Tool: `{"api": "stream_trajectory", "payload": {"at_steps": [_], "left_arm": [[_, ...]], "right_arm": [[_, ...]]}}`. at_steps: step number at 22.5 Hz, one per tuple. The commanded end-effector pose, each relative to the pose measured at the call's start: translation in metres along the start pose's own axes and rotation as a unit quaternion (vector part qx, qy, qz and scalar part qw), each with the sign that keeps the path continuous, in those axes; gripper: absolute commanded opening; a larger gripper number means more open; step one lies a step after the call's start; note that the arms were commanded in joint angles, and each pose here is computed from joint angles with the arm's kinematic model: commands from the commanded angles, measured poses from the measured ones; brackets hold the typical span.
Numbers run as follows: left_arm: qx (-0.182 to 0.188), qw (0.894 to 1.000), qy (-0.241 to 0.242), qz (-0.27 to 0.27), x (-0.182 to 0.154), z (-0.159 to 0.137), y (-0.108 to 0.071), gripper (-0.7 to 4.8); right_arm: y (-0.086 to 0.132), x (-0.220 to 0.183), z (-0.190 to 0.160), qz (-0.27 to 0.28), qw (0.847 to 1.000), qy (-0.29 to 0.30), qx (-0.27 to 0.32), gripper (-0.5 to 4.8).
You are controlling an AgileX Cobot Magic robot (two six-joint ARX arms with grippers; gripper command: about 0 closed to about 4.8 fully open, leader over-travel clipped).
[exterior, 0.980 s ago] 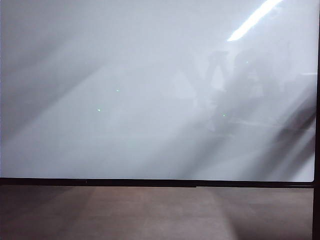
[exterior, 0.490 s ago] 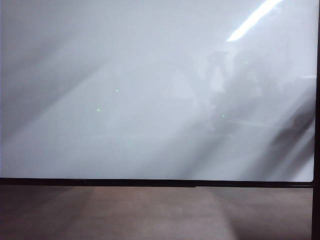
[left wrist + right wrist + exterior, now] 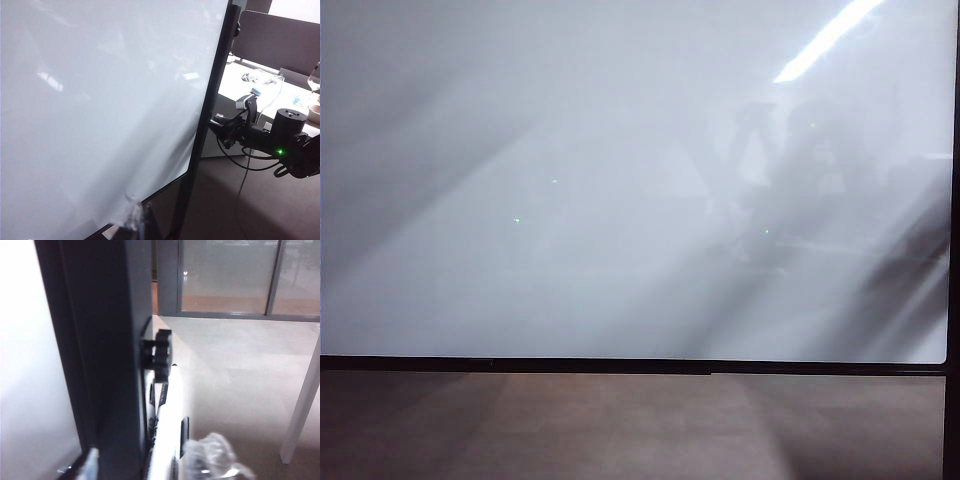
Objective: Reach to the right to find the marker pen, pick it up, and write the number 3 on the whiteboard.
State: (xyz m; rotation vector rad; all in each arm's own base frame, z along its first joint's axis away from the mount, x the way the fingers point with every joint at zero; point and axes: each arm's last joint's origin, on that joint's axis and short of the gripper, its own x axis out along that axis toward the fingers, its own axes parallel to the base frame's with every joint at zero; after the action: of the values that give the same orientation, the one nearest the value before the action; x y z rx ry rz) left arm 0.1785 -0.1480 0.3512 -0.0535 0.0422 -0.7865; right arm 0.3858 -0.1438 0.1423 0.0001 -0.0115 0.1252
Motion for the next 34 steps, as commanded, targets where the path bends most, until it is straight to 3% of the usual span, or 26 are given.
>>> {"api": "stream_trajectory", "payload": {"at_steps": [1,34], "left_arm": [[-0.001,1.000,-0.002,0.000,-0.0011,0.0014,0.0002,-0.05],[-0.001,1.000,-0.003,0.000,-0.0014,0.0016,0.0002,-0.05]], "right_arm": [[-0.0001,0.0008,0.0043,0.000,1.000,-0.011,-0.006,2.07],[-0.0003,0.0009,0.0035,-0.012,1.000,-0.008,0.009,2.07]]}}
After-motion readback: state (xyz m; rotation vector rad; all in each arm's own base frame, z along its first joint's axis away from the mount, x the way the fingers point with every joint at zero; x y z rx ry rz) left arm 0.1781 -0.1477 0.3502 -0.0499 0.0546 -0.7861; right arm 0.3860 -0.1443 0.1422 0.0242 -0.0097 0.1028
